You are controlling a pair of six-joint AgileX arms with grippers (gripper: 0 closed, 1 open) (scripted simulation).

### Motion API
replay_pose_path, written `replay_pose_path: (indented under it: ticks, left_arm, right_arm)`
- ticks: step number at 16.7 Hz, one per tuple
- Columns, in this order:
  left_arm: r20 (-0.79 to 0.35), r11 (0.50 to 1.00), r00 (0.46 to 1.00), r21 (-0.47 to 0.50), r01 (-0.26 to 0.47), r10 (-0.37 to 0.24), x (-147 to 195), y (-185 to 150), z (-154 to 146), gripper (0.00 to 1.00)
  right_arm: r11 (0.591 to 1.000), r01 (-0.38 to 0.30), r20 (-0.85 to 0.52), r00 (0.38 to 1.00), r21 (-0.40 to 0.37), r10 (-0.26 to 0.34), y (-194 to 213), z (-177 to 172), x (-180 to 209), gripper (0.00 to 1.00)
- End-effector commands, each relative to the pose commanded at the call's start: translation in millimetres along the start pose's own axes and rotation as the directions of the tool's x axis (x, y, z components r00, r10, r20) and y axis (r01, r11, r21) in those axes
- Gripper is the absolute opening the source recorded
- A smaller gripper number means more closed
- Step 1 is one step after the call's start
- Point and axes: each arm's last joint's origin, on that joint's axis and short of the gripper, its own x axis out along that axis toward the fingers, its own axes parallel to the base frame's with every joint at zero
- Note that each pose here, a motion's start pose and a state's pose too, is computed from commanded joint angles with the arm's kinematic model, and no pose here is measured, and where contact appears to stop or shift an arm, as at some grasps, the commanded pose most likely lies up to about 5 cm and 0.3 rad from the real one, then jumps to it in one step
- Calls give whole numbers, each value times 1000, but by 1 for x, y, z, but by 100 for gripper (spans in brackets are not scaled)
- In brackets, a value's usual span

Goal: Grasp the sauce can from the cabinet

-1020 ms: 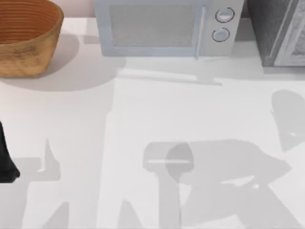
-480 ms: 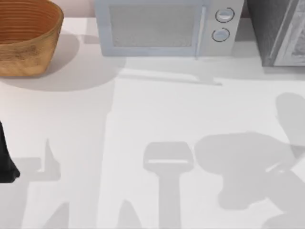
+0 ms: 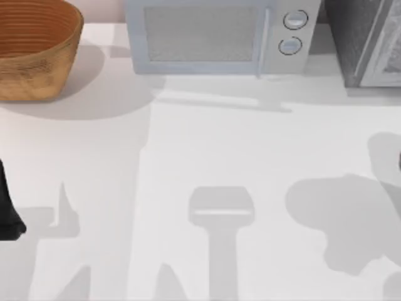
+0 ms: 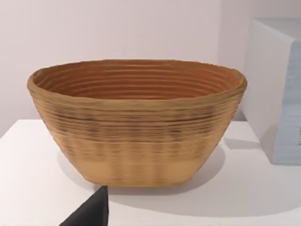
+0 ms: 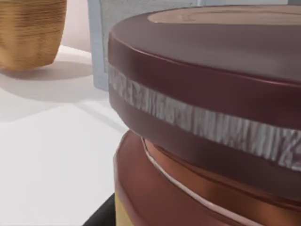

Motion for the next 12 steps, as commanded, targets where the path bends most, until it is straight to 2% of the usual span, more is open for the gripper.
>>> replay_pose_path:
  ticks: [7,12]
  left_arm:
    - [0,1000,1000,0,0,0,0,0,0,100]
    - [0,1000,1000,0,0,0,0,0,0,100]
  right_arm:
    - [1000,-4,-1,1000,5,4,1,-1,2,0]
    - [1000,-8,-2,1000,8,8,-1,-15,34,0]
